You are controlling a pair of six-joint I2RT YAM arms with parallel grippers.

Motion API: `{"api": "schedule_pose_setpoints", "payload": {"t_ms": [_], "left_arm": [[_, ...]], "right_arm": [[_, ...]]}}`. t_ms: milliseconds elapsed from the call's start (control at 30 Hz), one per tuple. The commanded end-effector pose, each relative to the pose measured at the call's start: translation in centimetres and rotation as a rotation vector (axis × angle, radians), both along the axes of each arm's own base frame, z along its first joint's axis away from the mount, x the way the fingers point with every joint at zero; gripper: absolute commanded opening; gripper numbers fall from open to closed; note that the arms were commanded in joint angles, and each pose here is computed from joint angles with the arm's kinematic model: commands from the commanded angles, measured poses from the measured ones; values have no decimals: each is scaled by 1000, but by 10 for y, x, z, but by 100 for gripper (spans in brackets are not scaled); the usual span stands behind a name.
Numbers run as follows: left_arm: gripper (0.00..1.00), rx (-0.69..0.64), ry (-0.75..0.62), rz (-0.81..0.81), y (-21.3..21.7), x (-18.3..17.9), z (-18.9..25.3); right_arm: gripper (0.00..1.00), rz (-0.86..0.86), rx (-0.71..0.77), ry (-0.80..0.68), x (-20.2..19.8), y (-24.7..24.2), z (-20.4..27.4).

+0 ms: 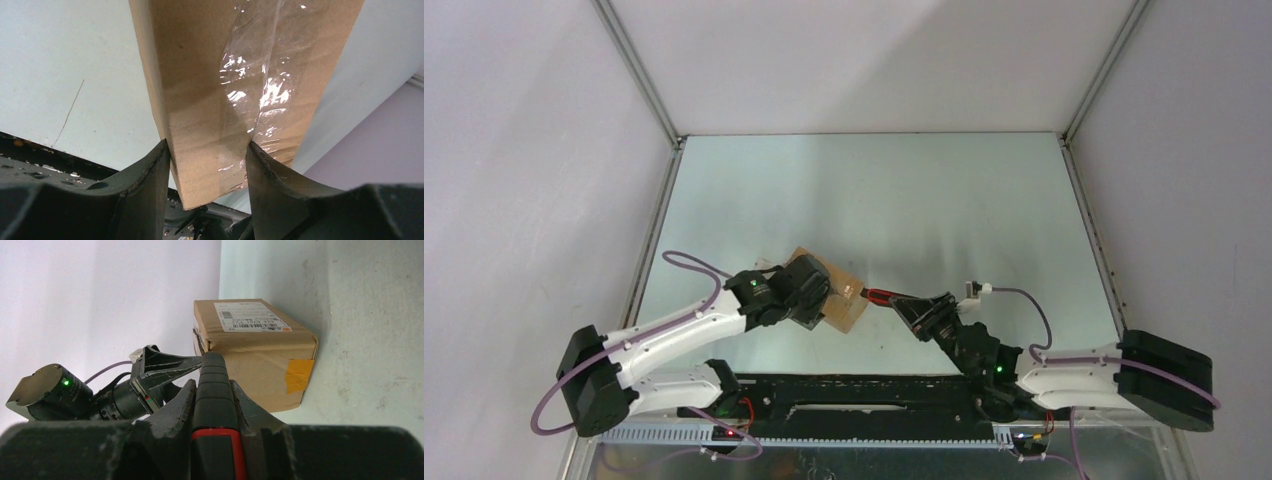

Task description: Unpack the express box

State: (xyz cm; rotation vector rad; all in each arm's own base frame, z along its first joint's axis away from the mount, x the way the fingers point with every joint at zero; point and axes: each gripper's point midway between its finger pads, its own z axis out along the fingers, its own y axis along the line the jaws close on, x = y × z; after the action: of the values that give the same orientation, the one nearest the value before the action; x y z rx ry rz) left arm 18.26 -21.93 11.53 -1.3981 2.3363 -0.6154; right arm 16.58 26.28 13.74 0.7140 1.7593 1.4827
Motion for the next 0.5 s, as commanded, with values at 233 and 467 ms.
{"api": "schedule_pose_setpoints", "payload": {"t_ms": [233, 467], "left_arm": [[0, -244, -191, 147, -22, 47, 74], [0, -160, -156, 185, 13, 37, 54]], "right_arm": [[0, 188, 65, -2, -34, 27, 14], [0, 111, 34, 10, -20, -7, 1]]}}
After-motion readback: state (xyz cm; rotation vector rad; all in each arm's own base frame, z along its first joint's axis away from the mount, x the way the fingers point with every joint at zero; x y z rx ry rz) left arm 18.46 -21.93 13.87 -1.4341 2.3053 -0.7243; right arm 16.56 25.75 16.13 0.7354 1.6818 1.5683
